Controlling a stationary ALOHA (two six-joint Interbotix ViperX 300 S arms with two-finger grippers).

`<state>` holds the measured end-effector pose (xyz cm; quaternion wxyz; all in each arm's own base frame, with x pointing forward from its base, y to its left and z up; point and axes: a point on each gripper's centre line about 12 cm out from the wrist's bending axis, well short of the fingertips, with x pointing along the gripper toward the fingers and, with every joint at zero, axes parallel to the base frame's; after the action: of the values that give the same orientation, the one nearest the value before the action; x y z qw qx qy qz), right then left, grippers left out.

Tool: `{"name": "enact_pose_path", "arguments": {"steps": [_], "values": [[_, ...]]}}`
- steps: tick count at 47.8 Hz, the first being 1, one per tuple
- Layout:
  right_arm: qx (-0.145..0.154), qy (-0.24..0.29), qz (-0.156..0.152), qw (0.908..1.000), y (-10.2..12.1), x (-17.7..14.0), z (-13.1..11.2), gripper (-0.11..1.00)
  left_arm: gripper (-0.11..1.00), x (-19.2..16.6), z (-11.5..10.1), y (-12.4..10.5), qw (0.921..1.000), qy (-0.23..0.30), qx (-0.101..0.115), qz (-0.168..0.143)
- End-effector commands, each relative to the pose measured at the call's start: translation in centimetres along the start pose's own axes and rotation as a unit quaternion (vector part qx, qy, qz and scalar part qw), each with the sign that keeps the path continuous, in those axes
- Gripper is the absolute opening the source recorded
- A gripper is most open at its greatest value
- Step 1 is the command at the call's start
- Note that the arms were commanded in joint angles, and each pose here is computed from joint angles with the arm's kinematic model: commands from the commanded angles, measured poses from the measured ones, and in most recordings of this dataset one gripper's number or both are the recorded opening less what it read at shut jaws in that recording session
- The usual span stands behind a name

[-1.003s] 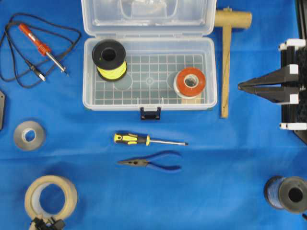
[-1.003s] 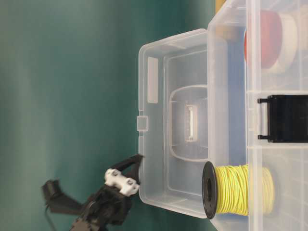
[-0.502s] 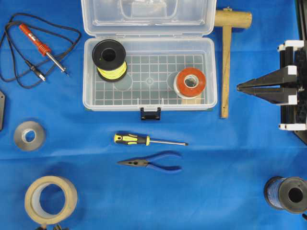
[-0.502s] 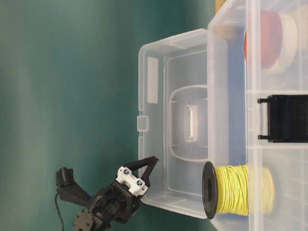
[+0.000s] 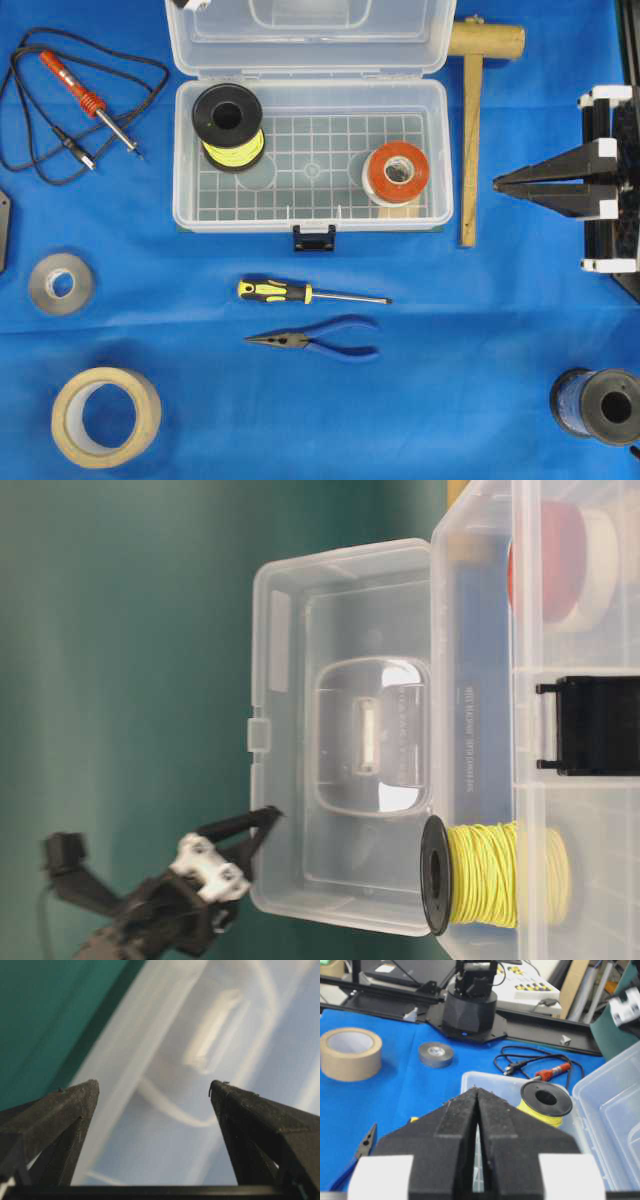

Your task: Close the tool box with the left arm.

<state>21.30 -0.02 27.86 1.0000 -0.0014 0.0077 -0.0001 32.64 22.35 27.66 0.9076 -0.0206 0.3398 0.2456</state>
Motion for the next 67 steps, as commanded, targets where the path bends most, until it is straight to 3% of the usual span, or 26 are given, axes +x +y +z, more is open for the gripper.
{"name": "enact_pose_path", "arguments": {"steps": [1,16,24,35,44,50,54,60,67], "values": [[0.001,-0.009,0.0,1.0,0.0,0.2,0.7,0.0,0.91,-1.8,0.8,-3.1,0.9994,-0.007,0.011,-0.033],[-0.002,-0.012,0.001,0.9999,0.0,0.2,0.8,0.0,0.91,-7.0,0.3,-7.4,0.9956,-0.03,0.031,-0.083],[-0.002,-0.013,0.0,0.9999,0.0,0.2,0.9,0.0,0.91,-8.7,-1.0,-9.8,0.9924,-0.032,0.027,-0.116],[-0.002,-0.012,0.001,0.9999,0.0,0.2,0.8,0.0,0.91,-11.4,-2.9,-14.1,0.9833,-0.027,-0.006,-0.18],[-0.002,-0.012,0.0,0.9999,0.0,0.2,0.8,0.0,0.91,-13.9,-4.9,-17.7,0.9696,-0.01,-0.044,-0.241],[-0.002,-0.011,0.0,0.9999,0.0,0.2,0.8,0.0,0.91,-15.2,-5.8,-19.4,0.9598,0.009,-0.076,-0.27],[-0.003,-0.009,0.001,1.0,0.0,0.2,0.8,0.0,0.9,-15.8,-6.0,-19.7,0.9565,0.009,-0.084,-0.279],[-0.005,-0.012,0.001,0.9999,0.0,0.2,0.9,0.0,0.9,-16.9,-5.8,-19.3,0.9552,-0.023,-0.068,-0.287],[-0.005,-0.02,0.0,0.9998,0.0,-0.1,1.3,0.0,0.9,-18.9,-5.3,-18.1,0.9473,-0.112,-0.019,-0.3]]}}
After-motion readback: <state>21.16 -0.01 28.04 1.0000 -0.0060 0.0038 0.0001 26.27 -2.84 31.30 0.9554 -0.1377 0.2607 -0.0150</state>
